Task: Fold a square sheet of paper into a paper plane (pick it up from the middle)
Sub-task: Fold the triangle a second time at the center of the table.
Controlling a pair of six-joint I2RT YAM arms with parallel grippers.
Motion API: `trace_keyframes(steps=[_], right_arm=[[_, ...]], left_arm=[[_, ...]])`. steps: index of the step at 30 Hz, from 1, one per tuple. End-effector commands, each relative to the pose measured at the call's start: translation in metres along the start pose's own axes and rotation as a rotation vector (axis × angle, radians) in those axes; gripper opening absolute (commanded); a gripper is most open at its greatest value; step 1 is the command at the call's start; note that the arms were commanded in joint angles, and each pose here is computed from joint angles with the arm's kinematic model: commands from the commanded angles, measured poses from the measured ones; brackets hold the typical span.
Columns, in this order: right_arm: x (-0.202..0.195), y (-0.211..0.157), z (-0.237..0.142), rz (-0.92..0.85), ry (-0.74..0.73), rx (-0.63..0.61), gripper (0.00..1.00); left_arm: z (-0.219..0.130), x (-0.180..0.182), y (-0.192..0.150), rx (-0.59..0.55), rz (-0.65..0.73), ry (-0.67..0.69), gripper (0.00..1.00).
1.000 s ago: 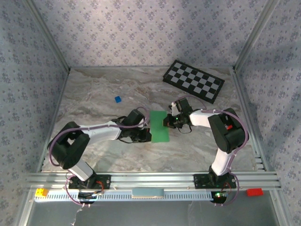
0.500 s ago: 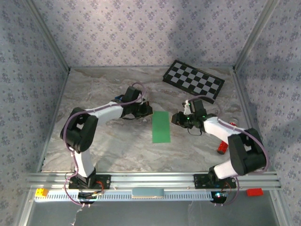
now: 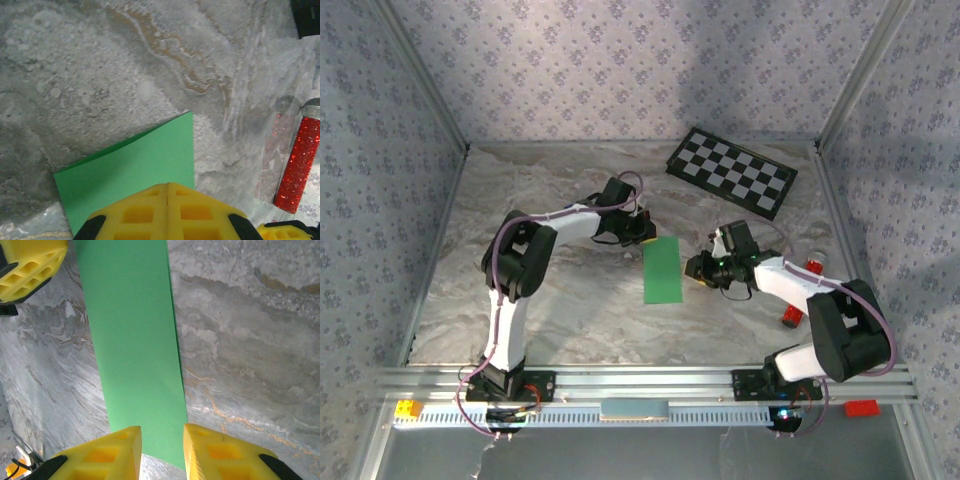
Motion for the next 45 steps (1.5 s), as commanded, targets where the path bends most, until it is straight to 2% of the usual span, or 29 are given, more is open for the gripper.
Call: trace_keyframes(steps=[1,7,15,31,36,45], right_arm=[[-0.004,-0.010,0.001,0.029,-0.009,0.039,0.30],[-0.004,-0.017,0.005,0.033,-0.001,0.078,0.33],[-0.004,-0.030,0.012,0.051,0.012,0.143,0.38],[-0.005,-0.034,0.026,0.081,0.035,0.213,0.40],[-0.007,-0.034,0.028,0.089,0.018,0.200,0.40],[0.009,-0.025,0.031,0.078,0.116,0.202,0.36]], left_arm=[[0.003,0.004,0.002,0.023,0.014,0.021,0.00],[0.016,0.029,-0.008,0.041,-0.031,0.065,0.00],[0.018,0.054,-0.023,0.050,-0.071,0.089,0.00],[0.016,0.053,-0.020,0.054,-0.065,0.084,0.00],[0.015,0.052,-0.020,0.057,-0.061,0.085,0.00],[0.017,0.052,-0.019,0.067,-0.048,0.084,0.00]])
Point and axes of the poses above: each hand's point on the last joint's axis, 136 mm out from that joint toward the fingers, its own z axis out along the fingers, its own x axis along the line the jaws close on, y = z × x, the point moved 6 cm from there along -z, back along the fingers, and after that the axes turned 4 degrees about z, right-handed, at the moved point
